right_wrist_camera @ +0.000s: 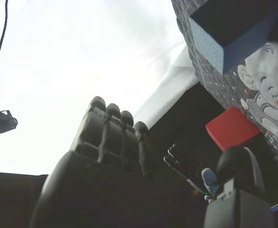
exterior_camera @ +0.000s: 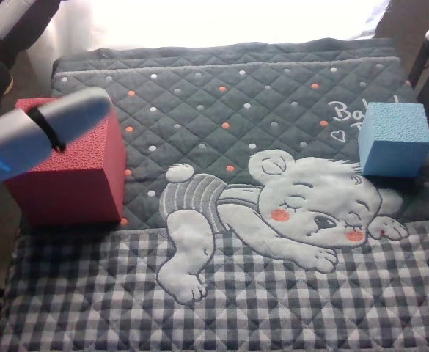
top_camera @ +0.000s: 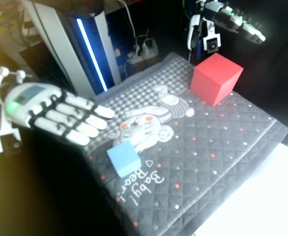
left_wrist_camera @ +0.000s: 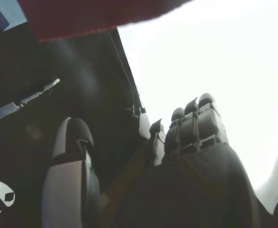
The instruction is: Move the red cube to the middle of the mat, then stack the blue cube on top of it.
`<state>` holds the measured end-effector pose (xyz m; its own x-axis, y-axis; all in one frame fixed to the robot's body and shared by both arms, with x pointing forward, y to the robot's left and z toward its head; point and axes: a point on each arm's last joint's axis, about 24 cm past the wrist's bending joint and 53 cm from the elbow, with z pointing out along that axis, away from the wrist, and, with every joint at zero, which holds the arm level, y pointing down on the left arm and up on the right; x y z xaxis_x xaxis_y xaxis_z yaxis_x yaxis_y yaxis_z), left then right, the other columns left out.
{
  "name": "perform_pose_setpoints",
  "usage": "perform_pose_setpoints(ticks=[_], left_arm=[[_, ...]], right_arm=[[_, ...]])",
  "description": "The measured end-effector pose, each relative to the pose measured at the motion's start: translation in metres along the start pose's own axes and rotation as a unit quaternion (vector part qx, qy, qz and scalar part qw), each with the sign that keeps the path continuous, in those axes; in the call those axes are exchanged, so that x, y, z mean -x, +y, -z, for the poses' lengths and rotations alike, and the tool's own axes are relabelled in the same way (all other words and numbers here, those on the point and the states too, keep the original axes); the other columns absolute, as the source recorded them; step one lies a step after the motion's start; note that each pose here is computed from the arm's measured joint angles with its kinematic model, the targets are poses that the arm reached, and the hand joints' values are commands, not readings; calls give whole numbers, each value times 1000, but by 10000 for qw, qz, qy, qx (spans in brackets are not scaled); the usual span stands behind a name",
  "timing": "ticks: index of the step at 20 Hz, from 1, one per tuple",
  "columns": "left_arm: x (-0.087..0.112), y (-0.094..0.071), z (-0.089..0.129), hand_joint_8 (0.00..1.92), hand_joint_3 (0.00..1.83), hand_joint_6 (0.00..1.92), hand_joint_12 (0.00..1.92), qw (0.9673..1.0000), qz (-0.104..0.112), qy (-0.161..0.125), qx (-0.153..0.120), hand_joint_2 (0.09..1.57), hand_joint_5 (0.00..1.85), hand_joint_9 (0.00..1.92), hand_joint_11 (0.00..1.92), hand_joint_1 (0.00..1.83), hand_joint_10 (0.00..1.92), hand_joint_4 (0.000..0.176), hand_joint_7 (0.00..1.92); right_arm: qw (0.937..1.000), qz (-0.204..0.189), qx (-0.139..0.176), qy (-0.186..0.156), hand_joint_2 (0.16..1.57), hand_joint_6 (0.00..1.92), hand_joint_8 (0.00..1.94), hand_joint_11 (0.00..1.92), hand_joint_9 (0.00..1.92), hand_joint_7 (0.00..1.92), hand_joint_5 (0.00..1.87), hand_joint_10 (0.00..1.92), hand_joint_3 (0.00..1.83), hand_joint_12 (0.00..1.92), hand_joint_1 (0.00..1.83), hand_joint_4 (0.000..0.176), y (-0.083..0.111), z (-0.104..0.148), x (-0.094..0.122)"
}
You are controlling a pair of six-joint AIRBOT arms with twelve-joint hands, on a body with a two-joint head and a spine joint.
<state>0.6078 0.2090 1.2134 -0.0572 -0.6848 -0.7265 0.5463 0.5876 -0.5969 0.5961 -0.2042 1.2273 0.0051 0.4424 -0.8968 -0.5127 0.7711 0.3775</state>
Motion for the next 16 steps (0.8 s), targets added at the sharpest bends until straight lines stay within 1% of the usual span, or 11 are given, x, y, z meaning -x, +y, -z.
perform_pose_setpoints(ticks=[1,2,5,6,7,8,10,12,13,15,16], left_arm=[[0,0,0,0,8,0,0,10000,-2,0,3,1292,0,0,0,173,0,112,0],[-1,0,0,0,7,0,0,10000,0,11,10,1296,0,0,0,190,0,101,0],[-1,0,0,0,5,0,0,10000,-1,21,-2,1302,0,0,0,191,0,116,0],[-1,0,0,0,2,0,0,10000,-1,22,-1,1299,0,0,0,202,0,99,0],[-1,0,0,0,0,0,0,10000,-1,22,-1,1280,0,0,0,272,0,95,0],[-1,-1,0,0,0,0,0,10000,17,17,11,1237,0,0,0,328,0,80,0],[1,-5,2,0,0,0,0,10000,19,23,7,1181,0,0,0,370,0,74,0],[0,-6,4,0,0,0,0,9999,-76,76,10,1108,0,0,0,355,0,93,0],[-2,-5,5,0,0,0,0,9999,-72,125,70,1081,0,0,0,398,0,87,0],[-8,-1,6,0,0,0,0,9995,-81,250,149,1045,0,0,0,427,0,95,0],[-10,1,8,0,0,0,0,9994,-81,286,180,1026,0,0,0,447,0,114,0]], right_arm=[[10000,1,-2,-1,1315,0,0,0,0,0,0,0,0,15,486,0,0,0,0],[10000,0,-6,-2,1319,0,0,12,0,0,0,0,1,13,477,0,0,0,0],[10000,1,-2,-1,1316,0,0,0,0,0,0,0,0,1,495,0,0,0,0],[10000,1,-2,-1,1317,0,0,0,0,0,0,0,0,0,496,0,0,0,0],[10000,-1,-3,-1,1312,0,0,0,0,0,0,0,0,0,493,0,0,0,0],[10000,-1,-2,-1,1302,0,0,0,0,0,0,0,0,0,487,0,0,0,0],[10000,-27,-12,12,1286,0,0,0,0,0,0,0,0,0,521,0,1,1,-1],[10000,-23,-4,28,1287,0,0,0,0,0,0,0,0,0,496,0,1,1,-2],[10000,-26,-13,27,1280,0,0,0,0,0,0,0,0,0,510,0,1,1,-2],[10000,-28,-24,62,1275,0,0,0,0,0,0,0,0,0,549,0,0,1,-4],[10000,-36,-29,74,1276,0,0,0,0,0,0,0,0,0,541,15,0,1,-4]])
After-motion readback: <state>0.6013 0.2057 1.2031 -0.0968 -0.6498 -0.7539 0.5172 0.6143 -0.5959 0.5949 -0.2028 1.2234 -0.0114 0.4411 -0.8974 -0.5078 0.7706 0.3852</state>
